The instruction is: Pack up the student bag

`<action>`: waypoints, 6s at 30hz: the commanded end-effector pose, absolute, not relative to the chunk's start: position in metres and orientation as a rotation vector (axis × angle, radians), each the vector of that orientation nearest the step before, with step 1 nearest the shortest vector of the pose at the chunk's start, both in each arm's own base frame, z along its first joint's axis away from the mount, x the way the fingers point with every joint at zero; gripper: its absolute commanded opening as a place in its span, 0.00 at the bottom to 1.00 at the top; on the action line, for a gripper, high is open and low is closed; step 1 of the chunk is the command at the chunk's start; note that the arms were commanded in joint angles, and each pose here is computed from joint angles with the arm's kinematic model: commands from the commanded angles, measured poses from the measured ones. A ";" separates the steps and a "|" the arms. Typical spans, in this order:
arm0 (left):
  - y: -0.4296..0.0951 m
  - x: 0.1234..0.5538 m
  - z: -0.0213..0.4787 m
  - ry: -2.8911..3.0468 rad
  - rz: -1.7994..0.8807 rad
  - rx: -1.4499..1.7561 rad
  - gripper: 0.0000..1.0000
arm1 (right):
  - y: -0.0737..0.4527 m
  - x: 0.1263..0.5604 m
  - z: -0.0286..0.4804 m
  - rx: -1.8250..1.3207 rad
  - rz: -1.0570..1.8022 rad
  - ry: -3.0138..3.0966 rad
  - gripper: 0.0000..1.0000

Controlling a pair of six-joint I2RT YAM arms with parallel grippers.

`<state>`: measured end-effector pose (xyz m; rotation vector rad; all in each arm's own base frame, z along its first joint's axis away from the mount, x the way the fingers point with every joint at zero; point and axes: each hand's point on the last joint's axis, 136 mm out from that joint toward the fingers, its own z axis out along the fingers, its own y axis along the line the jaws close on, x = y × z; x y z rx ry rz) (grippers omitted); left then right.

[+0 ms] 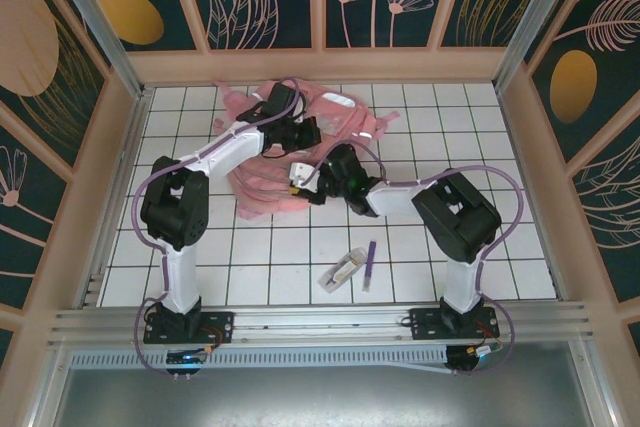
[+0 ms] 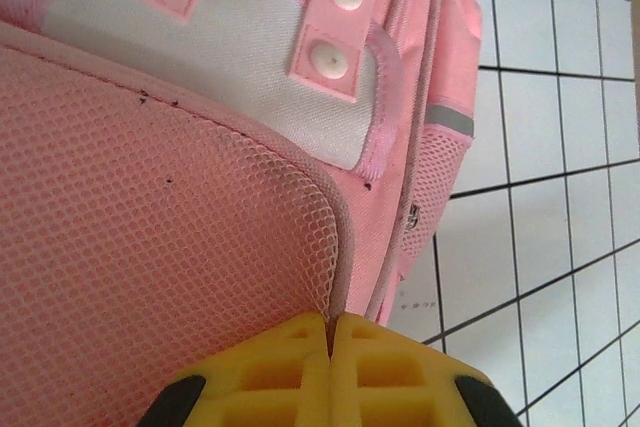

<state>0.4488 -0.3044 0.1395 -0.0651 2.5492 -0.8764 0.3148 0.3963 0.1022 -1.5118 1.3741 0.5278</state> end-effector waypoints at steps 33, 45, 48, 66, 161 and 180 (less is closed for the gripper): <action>-0.284 0.405 0.197 2.324 -0.861 0.403 0.32 | 0.282 0.425 0.094 0.230 1.075 2.562 0.42; -0.245 0.343 0.150 2.360 -0.727 0.580 0.36 | 0.288 0.422 0.107 0.226 1.047 2.614 0.45; -0.248 0.344 0.135 2.372 -0.733 0.623 0.36 | 0.287 0.422 0.107 0.231 0.992 2.610 0.51; -0.237 0.351 0.092 2.397 -0.604 0.679 0.38 | 0.299 0.420 0.121 0.208 0.996 2.593 0.54; -0.204 0.361 0.146 1.870 -0.632 1.054 0.34 | 0.339 0.418 0.252 -0.249 1.567 2.338 0.00; -0.209 0.369 0.134 1.958 -0.989 0.825 0.38 | 0.348 0.419 0.270 -0.275 1.642 2.274 0.00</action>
